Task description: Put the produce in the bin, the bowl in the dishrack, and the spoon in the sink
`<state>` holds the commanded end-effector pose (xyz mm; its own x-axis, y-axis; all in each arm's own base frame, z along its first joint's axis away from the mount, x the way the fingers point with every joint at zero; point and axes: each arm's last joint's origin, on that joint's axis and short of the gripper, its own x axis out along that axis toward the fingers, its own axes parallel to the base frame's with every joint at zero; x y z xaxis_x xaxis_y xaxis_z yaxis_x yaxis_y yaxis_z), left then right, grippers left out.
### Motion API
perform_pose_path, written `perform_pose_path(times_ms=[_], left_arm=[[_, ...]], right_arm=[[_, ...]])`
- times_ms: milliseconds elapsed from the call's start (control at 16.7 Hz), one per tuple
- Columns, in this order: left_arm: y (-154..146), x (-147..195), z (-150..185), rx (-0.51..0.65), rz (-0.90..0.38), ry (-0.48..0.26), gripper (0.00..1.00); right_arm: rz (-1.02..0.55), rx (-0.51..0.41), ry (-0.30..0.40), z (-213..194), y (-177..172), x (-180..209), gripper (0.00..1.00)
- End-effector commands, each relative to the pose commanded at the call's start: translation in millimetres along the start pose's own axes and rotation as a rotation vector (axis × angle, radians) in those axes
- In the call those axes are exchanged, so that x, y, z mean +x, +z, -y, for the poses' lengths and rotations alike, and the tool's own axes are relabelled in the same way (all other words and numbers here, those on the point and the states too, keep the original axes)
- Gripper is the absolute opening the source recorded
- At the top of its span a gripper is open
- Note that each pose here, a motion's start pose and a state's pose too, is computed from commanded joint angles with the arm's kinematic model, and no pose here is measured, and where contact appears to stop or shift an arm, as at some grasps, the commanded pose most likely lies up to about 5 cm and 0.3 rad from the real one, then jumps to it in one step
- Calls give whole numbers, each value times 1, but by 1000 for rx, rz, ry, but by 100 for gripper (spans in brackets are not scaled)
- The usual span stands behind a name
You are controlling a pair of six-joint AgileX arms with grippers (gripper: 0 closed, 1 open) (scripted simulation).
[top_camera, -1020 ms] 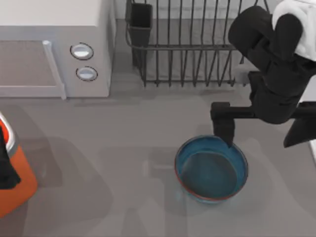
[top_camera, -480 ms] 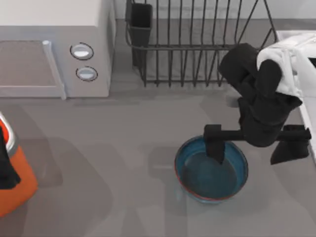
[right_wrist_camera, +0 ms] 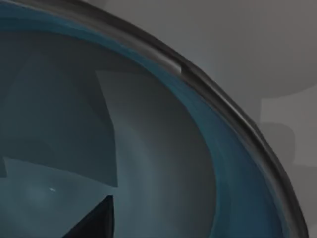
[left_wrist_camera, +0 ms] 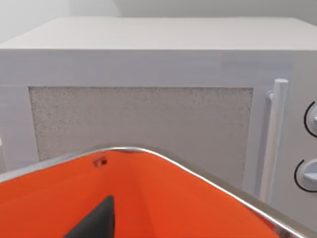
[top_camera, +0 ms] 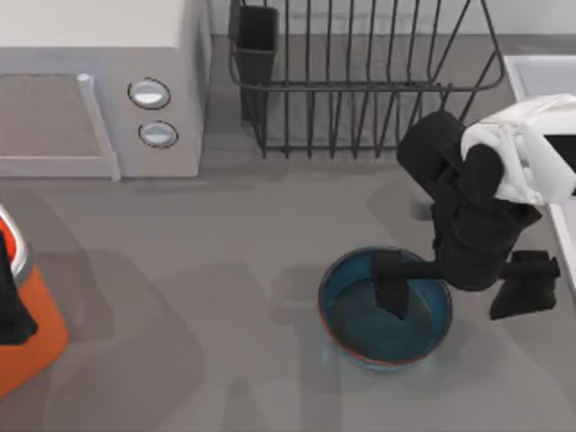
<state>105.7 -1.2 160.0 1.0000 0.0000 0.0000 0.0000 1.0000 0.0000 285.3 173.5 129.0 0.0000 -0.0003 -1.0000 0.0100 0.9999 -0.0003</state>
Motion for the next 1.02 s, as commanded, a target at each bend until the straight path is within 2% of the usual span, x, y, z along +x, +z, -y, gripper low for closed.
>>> perform_pose_path(times_ms=[780, 1020], left_arm=[[0, 0, 0, 0, 0, 0, 100], [0, 0, 0, 0, 0, 0, 100]], right_arm=[[0, 0, 0, 0, 0, 0, 2], [0, 0, 0, 0, 0, 0, 0]])
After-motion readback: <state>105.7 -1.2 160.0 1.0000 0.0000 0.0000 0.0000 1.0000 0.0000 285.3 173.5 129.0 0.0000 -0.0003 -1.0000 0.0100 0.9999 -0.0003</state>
